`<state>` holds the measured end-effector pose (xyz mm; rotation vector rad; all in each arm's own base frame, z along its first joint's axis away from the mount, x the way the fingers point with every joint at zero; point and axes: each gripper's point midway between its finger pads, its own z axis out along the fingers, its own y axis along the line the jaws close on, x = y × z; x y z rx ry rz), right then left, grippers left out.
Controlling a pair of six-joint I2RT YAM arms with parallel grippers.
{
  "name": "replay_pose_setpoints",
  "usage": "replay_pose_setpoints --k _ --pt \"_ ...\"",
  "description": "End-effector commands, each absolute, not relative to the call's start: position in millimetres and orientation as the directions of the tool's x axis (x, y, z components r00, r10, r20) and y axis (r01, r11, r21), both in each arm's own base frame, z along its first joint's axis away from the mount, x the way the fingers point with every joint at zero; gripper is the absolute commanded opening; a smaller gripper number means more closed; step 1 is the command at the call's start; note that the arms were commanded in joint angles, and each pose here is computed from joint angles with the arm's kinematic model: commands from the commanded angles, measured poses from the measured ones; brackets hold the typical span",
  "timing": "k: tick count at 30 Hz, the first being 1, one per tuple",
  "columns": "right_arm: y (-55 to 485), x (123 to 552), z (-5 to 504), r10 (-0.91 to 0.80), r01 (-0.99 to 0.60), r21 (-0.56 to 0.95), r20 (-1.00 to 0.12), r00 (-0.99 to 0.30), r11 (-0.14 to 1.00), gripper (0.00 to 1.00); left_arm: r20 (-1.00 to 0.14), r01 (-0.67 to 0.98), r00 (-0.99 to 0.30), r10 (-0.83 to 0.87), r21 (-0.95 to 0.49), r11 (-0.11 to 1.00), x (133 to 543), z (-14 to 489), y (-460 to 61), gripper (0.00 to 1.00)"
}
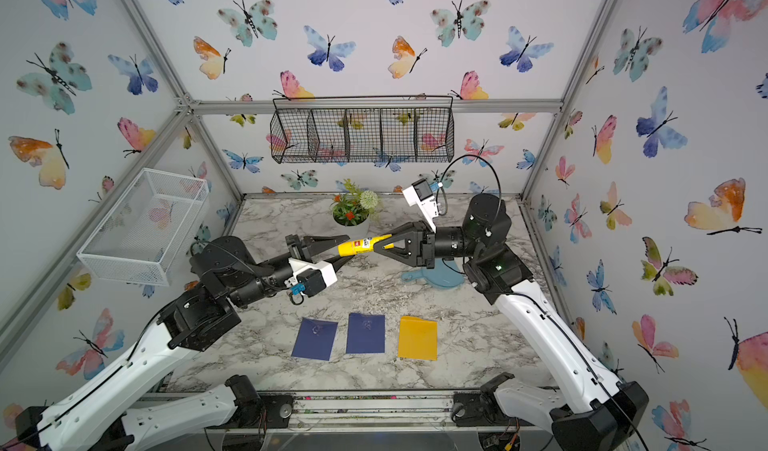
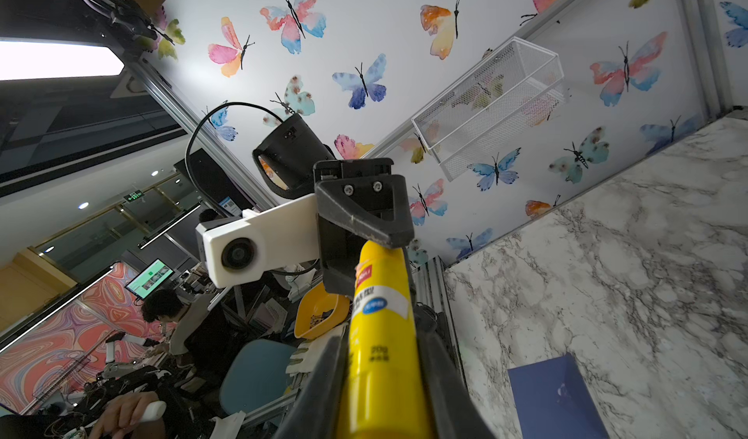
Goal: Seal the envelope with a glue stick
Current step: Open the lid of the glue stick.
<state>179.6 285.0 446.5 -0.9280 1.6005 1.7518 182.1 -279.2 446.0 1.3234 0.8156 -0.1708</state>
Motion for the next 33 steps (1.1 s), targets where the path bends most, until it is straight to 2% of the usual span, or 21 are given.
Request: replay_pose_setpoints --k 1,12,17,22,25,27,33 --pt "285.1 177.0 444.7 -0.043 -0.808 0.577 -0.816 -0.577 -0.120 0.03 -0.610 0.543 0.728 0.313 0.792 0.279 176.8 449.2 -277.1 0.39" --pt "286.0 178.8 440.5 -0.047 -0.803 0.585 -0.810 -0.584 -0.113 0.03 -0.610 0.552 0.735 0.297 0.792 0.261 173.4 447.7 -279.9 0.36" --pt "286.8 180.7 438.6 -0.051 -0.800 0.590 -0.807 -0.588 -0.106 0.03 -0.614 0.562 0.732 0.296 0.789 0.246 172.3 446.1 -280.9 0.24" --pt "286.4 182.3 440.0 -0.040 -0.820 0.564 -0.825 -0.563 -0.093 0.03 -0.622 0.581 0.724 0.298 0.783 0.223 169.8 444.8 -281.8 0.03" --pt "284.4 180.8 442.7 -0.029 -0.867 0.491 -0.871 -0.490 -0.082 0.03 -0.668 0.635 0.679 0.303 0.742 0.213 170.2 444.6 -282.7 0.00" --pt "281.1 181.2 446.1 -0.006 -0.910 0.412 -0.911 -0.413 -0.047 0.04 -0.720 0.693 0.625 0.300 0.690 0.209 169.6 443.6 -284.3 0.00" --pt "273.3 169.7 465.6 0.047 -0.988 0.151 -0.987 -0.153 -0.044 0.04 -0.857 0.851 0.439 0.271 0.493 0.179 159.0 435.1 -288.8 0.00"
